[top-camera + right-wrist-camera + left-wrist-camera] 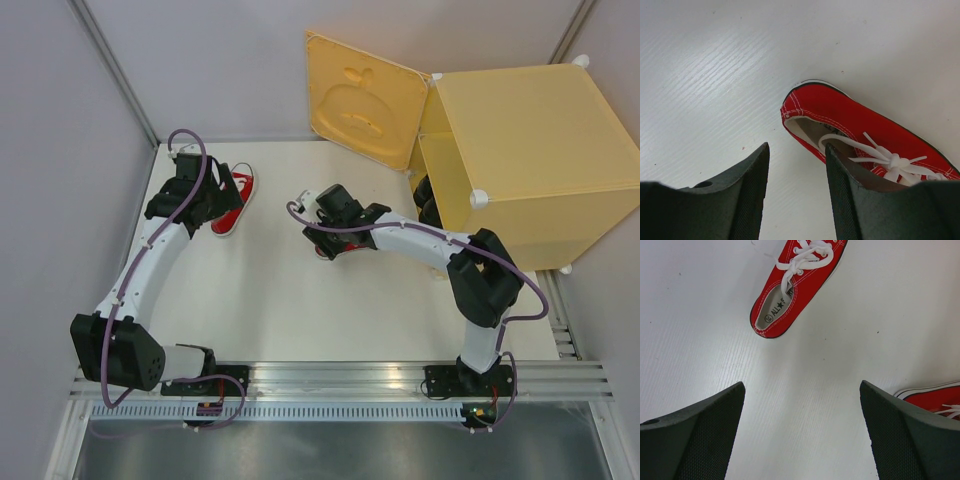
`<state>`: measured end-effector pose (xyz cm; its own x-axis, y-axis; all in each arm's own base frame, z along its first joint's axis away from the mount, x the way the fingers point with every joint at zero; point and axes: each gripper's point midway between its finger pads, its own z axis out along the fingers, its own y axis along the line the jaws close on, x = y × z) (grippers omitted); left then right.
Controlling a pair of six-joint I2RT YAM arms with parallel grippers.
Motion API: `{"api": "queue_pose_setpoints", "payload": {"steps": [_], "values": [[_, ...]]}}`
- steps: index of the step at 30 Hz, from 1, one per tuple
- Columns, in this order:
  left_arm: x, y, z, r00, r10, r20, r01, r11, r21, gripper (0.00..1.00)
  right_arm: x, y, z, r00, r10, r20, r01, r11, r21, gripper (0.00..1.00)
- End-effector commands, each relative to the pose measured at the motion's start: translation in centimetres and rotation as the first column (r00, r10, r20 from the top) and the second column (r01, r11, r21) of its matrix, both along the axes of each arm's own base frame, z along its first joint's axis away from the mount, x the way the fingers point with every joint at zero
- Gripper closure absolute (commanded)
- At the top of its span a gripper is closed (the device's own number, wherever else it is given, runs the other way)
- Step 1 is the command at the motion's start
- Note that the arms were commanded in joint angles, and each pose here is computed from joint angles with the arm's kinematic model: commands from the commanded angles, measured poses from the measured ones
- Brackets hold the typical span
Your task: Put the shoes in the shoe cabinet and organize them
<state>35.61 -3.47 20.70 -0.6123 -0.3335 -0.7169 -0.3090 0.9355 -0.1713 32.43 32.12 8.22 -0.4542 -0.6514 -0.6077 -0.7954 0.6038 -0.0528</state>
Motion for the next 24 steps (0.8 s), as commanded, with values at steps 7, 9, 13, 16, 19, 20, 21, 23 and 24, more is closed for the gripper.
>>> {"api": "queue_pose_setpoints", "payload": {"steps": [7, 9, 13, 16, 19, 20, 21, 23, 24], "values": [[0.5, 0.4, 0.8, 0.999, -0.005, 0.040, 0.004, 1.000, 0.026, 0.03, 2.0, 0.9, 3.1, 0.994, 0.003, 0.108, -0.006, 1.000, 0.028, 0.45], [0.5, 0.4, 0.8, 0.999, -0.009, 0.039, 0.008, 1.000, 0.025, 0.03, 2.0, 0.9, 2.8, 0.995, 0.010, 0.103, -0.013, 1.000, 0.026, 0.45], [0.5, 0.5, 0.8, 0.999, -0.007, 0.039, 0.006, 1.000, 0.028, 0.03, 1.5, 1.2, 1.1, 0.998, 0.026, 0.059, -0.027, 0.999, 0.017, 0.45], [0.4, 0.4, 0.8, 0.999, -0.009, 0.038, 0.008, 1.000, 0.026, 0.03, 1.0, 1.4, -0.1, 0.999, 0.036, 0.021, -0.037, 0.999, 0.019, 0.46], [0.5, 0.4, 0.8, 0.999, -0.009, 0.038, 0.008, 1.000, 0.026, 0.03, 0.4, 1.7, -0.6, 0.999, 0.048, -0.011, -0.047, 0.998, 0.039, 0.48], [0.5, 0.4, 0.8, 0.999, -0.011, 0.039, 0.011, 1.000, 0.024, 0.03, 0.3, 1.9, -0.6, 0.999, 0.050, -0.016, -0.049, 0.998, 0.048, 0.49], [0.5, 0.4, 0.8, 0.999, -0.011, 0.040, 0.011, 1.000, 0.023, 0.03, 0.1, 2.0, -0.6, 0.998, 0.055, -0.023, -0.054, 0.997, 0.054, 0.49], [0.5, 0.4, 0.8, 0.999, -0.011, 0.039, 0.011, 1.000, 0.024, 0.03, -0.1, 2.2, -0.5, 0.997, 0.064, -0.036, -0.061, 0.996, 0.065, 0.52], [0.5, 0.3, 0.8, 0.999, -0.013, 0.037, 0.012, 1.000, 0.024, 0.03, -0.2, 2.2, -0.5, 0.997, 0.064, -0.041, -0.062, 0.996, 0.066, 0.54]]}}
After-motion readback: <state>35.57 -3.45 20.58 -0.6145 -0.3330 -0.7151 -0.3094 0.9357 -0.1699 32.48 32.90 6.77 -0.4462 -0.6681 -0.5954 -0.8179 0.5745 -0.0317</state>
